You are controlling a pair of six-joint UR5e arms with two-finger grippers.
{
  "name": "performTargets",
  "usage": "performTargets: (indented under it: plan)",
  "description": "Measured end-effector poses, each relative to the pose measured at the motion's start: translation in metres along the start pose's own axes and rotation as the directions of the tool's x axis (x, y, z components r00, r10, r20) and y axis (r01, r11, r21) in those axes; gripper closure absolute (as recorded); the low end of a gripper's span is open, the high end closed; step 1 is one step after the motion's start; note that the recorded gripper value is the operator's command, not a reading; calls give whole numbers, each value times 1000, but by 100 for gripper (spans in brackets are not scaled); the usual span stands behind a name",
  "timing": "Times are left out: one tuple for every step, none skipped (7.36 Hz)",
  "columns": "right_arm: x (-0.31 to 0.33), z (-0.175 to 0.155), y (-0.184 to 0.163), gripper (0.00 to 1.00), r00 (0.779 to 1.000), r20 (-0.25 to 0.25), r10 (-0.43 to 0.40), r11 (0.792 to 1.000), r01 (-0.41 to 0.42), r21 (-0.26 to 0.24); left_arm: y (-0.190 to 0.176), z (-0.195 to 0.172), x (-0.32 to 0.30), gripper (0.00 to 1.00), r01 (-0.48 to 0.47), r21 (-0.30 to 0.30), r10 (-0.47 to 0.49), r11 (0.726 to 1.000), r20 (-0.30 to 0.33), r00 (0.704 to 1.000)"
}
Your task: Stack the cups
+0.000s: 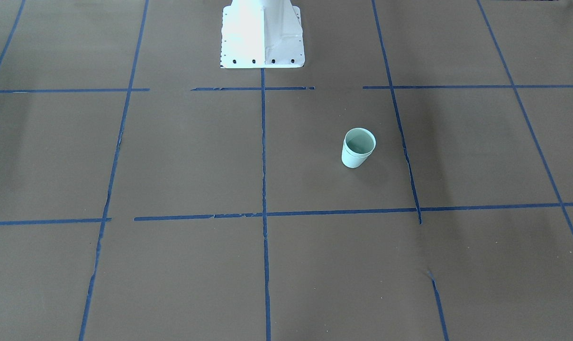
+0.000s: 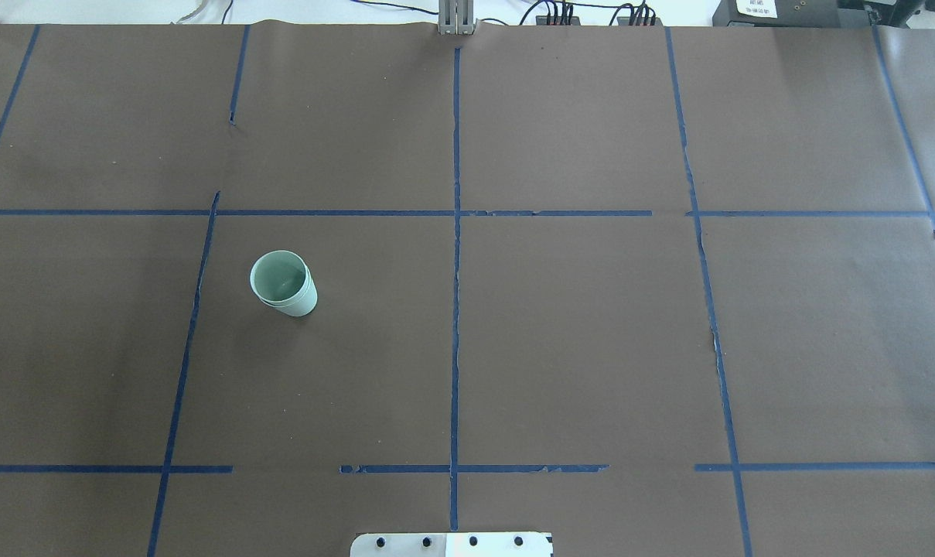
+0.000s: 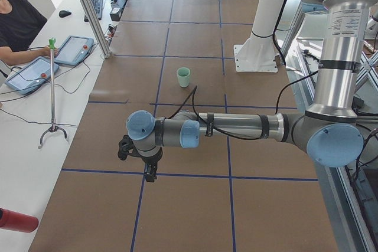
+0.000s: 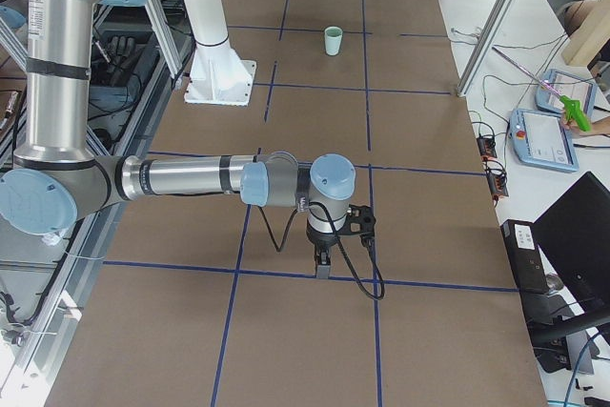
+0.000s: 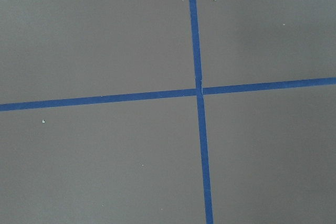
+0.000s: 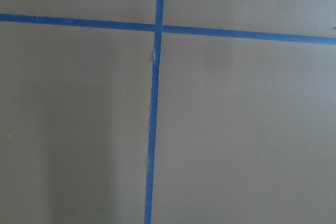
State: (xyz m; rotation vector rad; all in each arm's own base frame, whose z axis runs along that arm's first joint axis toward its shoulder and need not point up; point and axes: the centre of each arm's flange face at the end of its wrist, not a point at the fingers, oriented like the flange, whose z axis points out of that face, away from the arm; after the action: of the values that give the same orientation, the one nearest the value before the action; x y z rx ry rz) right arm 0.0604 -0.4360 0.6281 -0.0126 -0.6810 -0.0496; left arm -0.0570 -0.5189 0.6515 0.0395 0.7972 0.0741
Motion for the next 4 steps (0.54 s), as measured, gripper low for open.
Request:
performTargets:
  plan:
    - [0, 0, 0, 0, 1000, 0, 0, 1000, 0, 0, 0, 0, 0, 0, 2, 0, -2, 1000, -2, 1000]
    - [0, 0, 0, 0, 1000, 0, 0, 1000, 0, 0, 1, -1, 0, 0, 4, 1, -4, 1000, -2, 1000]
    - [0, 0, 0, 0, 1000, 0, 0, 1000, 0, 0, 1, -2, -1, 0, 5, 3, -5, 1000, -1, 1000]
    - [0, 0, 0, 0, 1000, 0, -1, 1000, 1, 1, 1, -6, -1, 0, 7, 9, -7, 1000, 0, 1000]
